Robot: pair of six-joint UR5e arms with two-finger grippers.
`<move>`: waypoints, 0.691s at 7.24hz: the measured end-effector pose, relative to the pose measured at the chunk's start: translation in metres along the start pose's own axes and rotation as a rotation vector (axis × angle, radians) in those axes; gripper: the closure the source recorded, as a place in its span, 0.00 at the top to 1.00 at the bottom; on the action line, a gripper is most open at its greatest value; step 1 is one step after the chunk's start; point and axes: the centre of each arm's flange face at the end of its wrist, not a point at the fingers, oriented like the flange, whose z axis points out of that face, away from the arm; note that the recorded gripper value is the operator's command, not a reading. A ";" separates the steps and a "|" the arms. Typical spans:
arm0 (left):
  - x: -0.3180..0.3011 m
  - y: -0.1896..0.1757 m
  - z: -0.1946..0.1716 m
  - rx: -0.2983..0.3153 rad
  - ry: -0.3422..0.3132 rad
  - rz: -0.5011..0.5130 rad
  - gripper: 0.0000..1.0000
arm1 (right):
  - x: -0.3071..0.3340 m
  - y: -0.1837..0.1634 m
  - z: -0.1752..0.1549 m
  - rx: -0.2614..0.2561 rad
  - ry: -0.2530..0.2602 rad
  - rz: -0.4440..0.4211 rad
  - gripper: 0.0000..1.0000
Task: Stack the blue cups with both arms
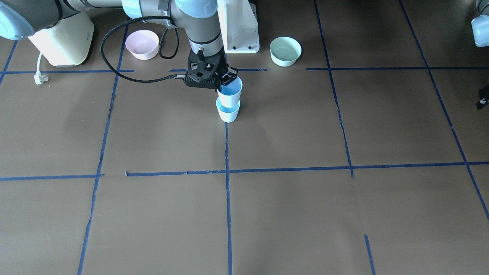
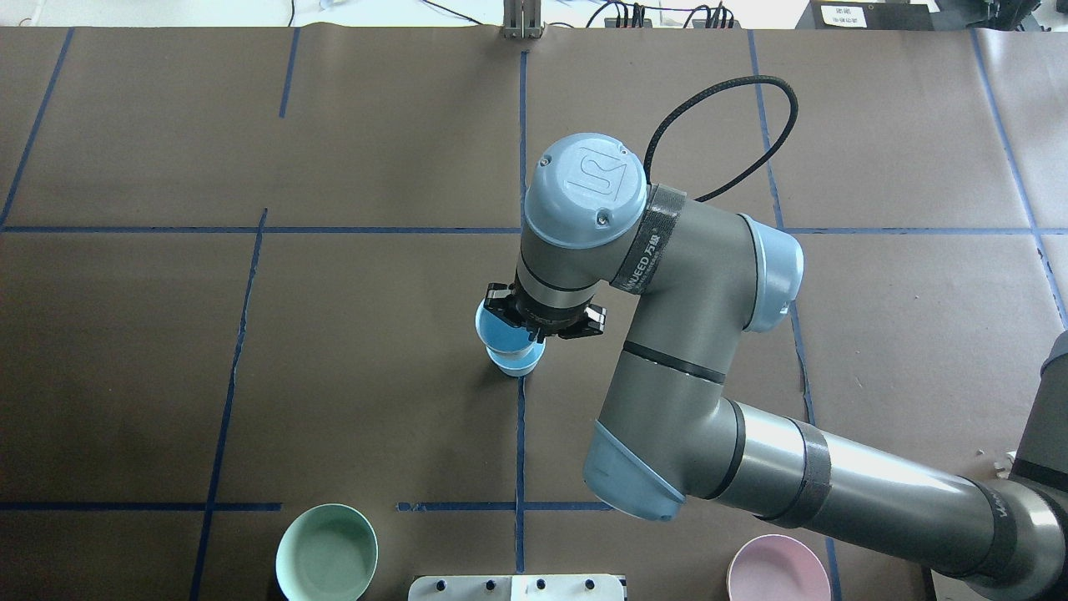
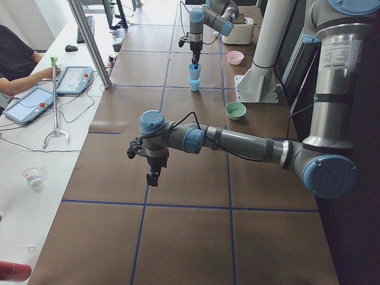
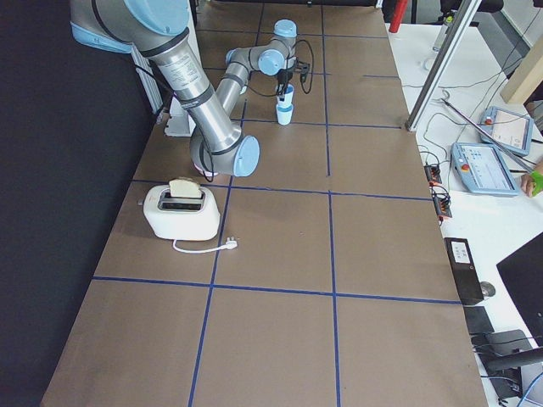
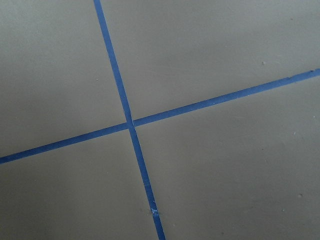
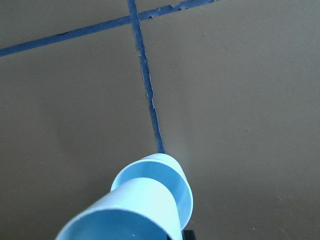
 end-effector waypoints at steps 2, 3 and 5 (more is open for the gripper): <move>0.000 -0.001 -0.001 0.002 0.000 0.000 1.00 | 0.003 0.000 0.000 0.000 0.000 -0.001 1.00; 0.000 -0.001 -0.001 0.003 0.000 0.000 1.00 | 0.003 0.000 -0.002 0.001 -0.004 -0.001 1.00; -0.010 -0.001 -0.002 0.002 0.001 -0.013 1.00 | 0.027 -0.021 -0.038 0.038 -0.035 0.012 1.00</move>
